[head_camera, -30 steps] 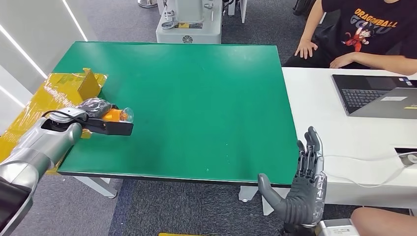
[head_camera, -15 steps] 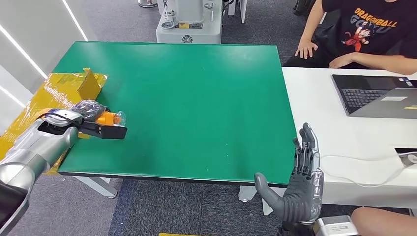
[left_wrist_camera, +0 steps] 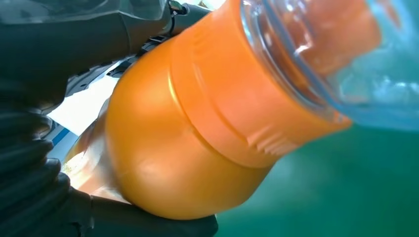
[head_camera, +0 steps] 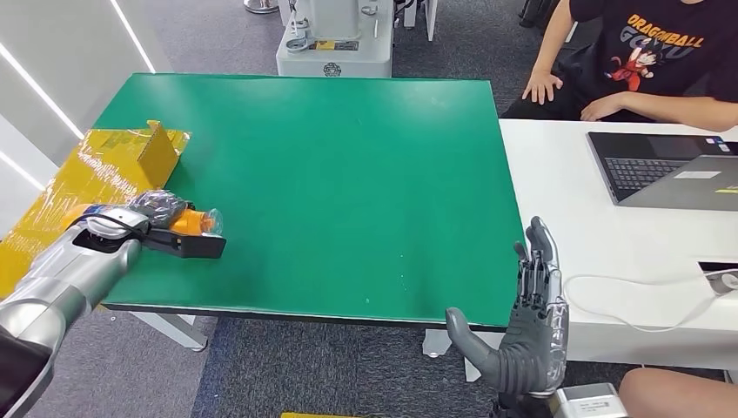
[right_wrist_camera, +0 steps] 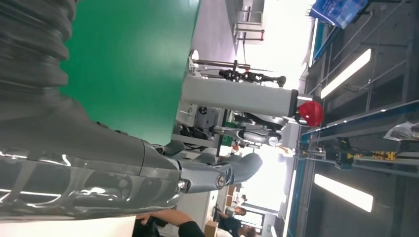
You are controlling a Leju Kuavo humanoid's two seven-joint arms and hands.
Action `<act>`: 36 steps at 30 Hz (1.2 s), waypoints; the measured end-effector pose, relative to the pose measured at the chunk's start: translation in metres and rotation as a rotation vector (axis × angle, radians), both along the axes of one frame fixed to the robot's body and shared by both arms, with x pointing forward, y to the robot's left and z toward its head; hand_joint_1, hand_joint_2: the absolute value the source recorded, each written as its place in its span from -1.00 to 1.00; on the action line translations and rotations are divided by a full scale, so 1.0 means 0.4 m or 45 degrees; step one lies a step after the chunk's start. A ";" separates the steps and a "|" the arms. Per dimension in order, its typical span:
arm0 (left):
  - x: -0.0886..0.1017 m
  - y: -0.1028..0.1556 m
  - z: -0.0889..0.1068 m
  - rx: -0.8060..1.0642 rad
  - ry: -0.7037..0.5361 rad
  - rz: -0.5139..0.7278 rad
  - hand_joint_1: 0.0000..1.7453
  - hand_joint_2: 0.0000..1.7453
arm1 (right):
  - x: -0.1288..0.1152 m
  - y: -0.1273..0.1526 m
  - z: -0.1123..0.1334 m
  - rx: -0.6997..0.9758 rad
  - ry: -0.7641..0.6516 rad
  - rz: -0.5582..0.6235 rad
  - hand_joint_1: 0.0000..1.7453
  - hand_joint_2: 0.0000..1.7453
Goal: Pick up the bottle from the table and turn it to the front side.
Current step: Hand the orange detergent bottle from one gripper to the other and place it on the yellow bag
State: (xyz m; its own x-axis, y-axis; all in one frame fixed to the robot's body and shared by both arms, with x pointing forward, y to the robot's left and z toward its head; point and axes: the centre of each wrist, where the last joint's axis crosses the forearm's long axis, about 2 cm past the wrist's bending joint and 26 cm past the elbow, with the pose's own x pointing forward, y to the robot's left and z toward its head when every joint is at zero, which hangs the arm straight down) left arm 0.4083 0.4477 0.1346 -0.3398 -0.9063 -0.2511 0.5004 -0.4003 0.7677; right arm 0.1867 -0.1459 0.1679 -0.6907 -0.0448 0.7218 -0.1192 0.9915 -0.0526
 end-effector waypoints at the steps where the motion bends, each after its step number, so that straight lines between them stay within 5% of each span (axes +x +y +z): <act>1: -0.003 -0.001 -0.005 0.000 0.004 0.006 1.00 1.00 | 0.001 0.000 0.001 -0.002 0.000 0.000 -1.00 1.00; 20: -0.039 0.016 -0.047 0.044 0.014 0.022 1.00 1.00 | 0.018 0.003 0.015 -0.010 -0.007 0.012 -1.00 1.00; 36: 0.026 -0.046 0.015 0.053 -0.081 -0.045 1.00 1.00 | 0.021 0.004 0.007 0.004 -0.011 -0.010 -1.00 1.00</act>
State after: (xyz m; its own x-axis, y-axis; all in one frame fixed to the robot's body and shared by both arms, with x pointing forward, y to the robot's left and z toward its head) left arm 0.4189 0.4291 0.1406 -0.3536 -0.8824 -0.3104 0.4363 -0.4491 0.7797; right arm 0.1952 -0.1443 0.1708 -0.6971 -0.0415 0.7158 -0.1110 0.9925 -0.0506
